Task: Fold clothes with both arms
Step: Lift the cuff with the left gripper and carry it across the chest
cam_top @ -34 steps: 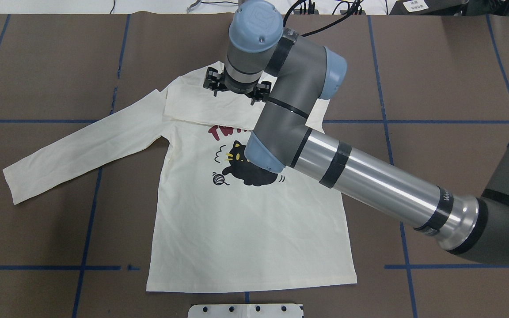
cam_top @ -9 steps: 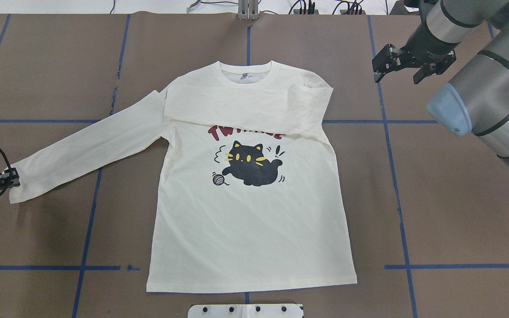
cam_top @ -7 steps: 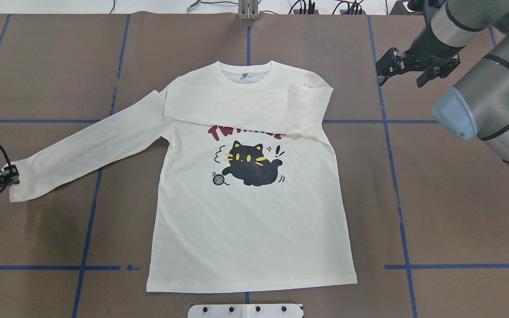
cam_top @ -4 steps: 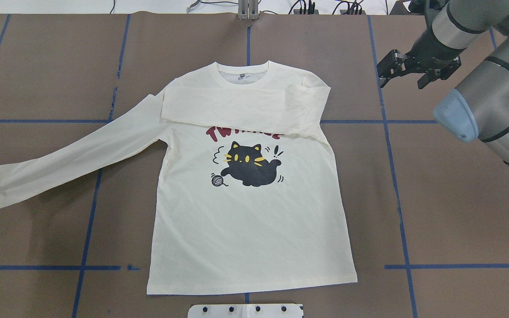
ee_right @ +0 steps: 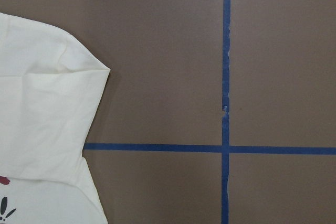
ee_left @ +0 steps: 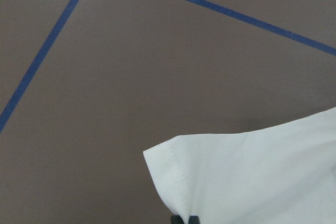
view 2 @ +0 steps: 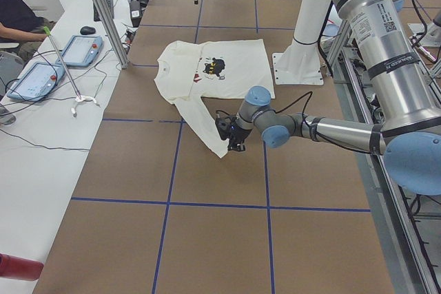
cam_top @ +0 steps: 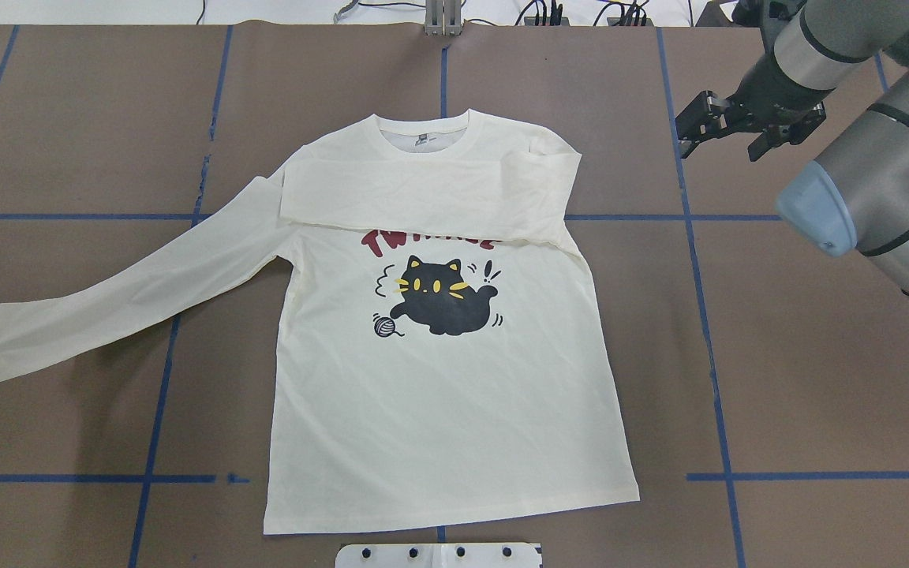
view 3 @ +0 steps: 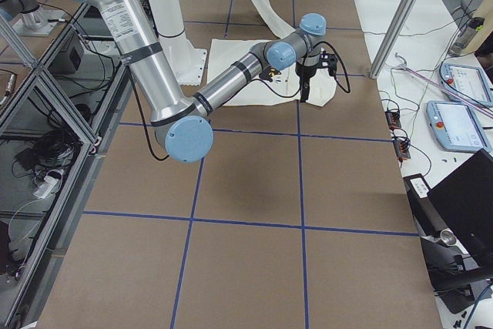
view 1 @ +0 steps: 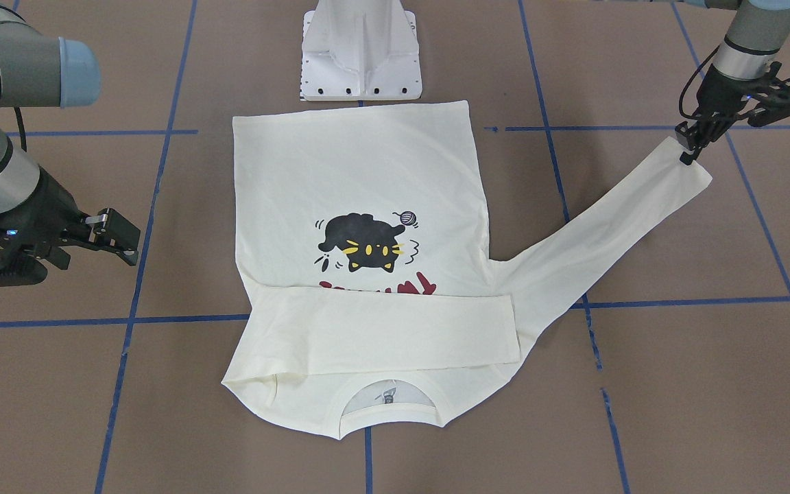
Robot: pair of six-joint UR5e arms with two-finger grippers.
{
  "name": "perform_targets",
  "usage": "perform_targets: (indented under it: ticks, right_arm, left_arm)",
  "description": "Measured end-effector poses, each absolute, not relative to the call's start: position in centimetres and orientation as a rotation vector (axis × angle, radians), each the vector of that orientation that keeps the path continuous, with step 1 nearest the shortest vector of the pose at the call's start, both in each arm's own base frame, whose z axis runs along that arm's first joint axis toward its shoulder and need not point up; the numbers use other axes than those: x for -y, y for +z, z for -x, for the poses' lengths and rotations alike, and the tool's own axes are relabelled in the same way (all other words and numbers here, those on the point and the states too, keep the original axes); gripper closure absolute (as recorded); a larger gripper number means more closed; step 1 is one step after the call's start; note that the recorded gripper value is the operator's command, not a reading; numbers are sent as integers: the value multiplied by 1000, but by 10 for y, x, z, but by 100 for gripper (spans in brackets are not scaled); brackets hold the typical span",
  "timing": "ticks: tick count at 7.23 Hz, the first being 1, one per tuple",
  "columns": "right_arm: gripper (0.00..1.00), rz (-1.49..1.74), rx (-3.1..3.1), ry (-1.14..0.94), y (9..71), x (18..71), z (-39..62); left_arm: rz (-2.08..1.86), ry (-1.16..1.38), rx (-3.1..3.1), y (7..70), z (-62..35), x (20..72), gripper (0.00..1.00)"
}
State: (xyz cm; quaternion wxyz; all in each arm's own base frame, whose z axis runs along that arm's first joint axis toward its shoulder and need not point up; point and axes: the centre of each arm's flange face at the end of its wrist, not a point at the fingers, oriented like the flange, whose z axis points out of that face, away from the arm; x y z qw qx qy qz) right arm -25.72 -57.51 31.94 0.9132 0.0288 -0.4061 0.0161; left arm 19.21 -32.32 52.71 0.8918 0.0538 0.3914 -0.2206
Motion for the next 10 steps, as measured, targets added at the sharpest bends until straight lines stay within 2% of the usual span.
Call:
perform_targets:
  ticks: [2,6,10]
  right_arm:
    - [0,-53,831,36,330,568,249]
    - [0,-44,793,49,379,554,209]
    - [0,-43,742,29,435,545,160]
  left_arm:
    - [-67,-439,-828,457,-225,348,100]
    - [-46,-460,-847,271,-301,442,100]
    - [18,-514,-945,144,-370,547,100]
